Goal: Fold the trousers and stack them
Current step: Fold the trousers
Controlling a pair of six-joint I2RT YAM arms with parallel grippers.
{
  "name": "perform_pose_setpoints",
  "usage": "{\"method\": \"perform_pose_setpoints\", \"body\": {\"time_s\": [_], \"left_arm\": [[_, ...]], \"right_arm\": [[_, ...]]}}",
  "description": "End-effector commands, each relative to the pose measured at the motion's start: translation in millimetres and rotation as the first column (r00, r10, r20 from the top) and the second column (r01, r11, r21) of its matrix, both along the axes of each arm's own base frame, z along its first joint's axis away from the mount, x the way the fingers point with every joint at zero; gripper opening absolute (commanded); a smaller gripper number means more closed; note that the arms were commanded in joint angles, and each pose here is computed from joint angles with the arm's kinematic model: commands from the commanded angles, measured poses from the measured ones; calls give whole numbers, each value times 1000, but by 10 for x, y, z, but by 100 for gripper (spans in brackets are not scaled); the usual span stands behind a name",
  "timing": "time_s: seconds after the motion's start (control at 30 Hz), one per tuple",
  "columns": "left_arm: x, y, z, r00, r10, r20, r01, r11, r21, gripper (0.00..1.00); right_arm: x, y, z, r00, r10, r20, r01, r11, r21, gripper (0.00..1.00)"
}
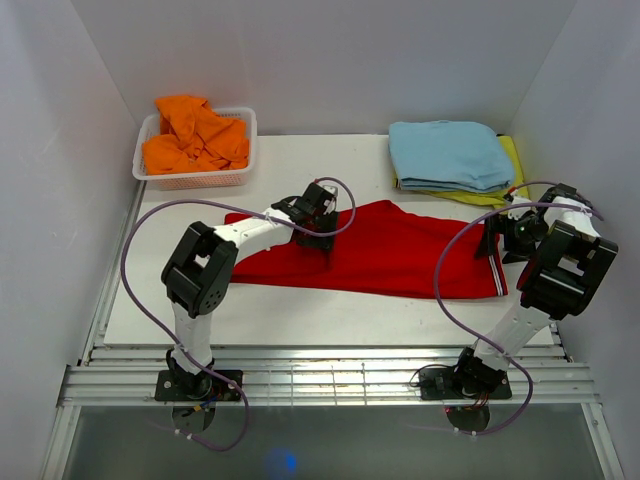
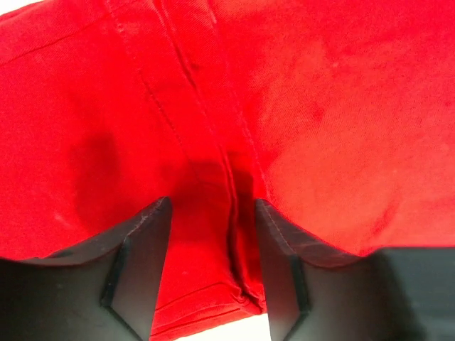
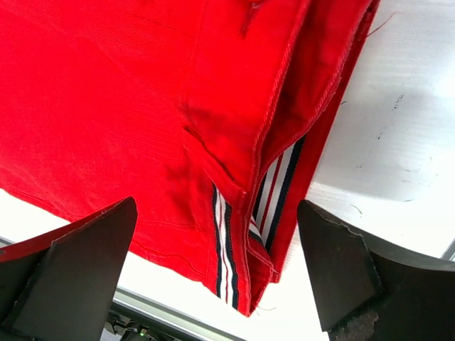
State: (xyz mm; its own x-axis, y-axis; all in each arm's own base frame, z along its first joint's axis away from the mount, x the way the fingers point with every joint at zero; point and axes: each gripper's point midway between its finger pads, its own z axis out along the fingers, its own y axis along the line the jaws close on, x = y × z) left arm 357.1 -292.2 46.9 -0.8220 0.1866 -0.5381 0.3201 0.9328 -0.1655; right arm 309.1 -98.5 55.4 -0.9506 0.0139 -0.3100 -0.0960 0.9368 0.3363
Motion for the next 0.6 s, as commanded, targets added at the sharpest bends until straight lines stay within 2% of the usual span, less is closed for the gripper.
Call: {"method": "perform_pose_setpoints", "body": {"time_s": [0.0, 0.03, 0.07, 0.1, 0.2, 0.23, 0.33, 0.57], "left_arm": [[118, -116, 272, 998, 6, 69, -3, 999, -41, 52], [113, -128, 274, 998, 2, 70, 1, 999, -43, 46], [90, -151, 273, 998, -6, 65, 9, 999, -46, 41], [78, -164, 273, 998, -13, 63, 16, 999, -49, 31], [35, -200, 265, 998, -36, 56, 39, 998, -52, 17], [24, -216, 257, 998, -45, 52, 48, 997, -55, 9], [3, -227, 219, 998, -54, 41, 56, 997, -49, 0], [-71, -328, 384, 994, -93, 65, 97, 993, -72, 0]], "right_arm": [[21, -20, -19, 1000, -11, 5, 11, 1000, -9, 100], [17, -13, -45, 1000, -9, -1, 9, 1000, -5, 100], [8, -8, -58, 1000, -9, -7, 9, 1000, -3, 95], [6, -7, -69, 1000, -9, -8, 9, 1000, 1, 93], [-19, 14, -112, 1000, -6, -19, 6, 1000, 9, 89], [-22, 20, -132, 1000, -7, -24, 7, 1000, 13, 88], [-22, 26, -154, 1000, -9, -30, 10, 1000, 20, 87], [-28, 39, -197, 999, -8, -43, 10, 999, 32, 84]]}}
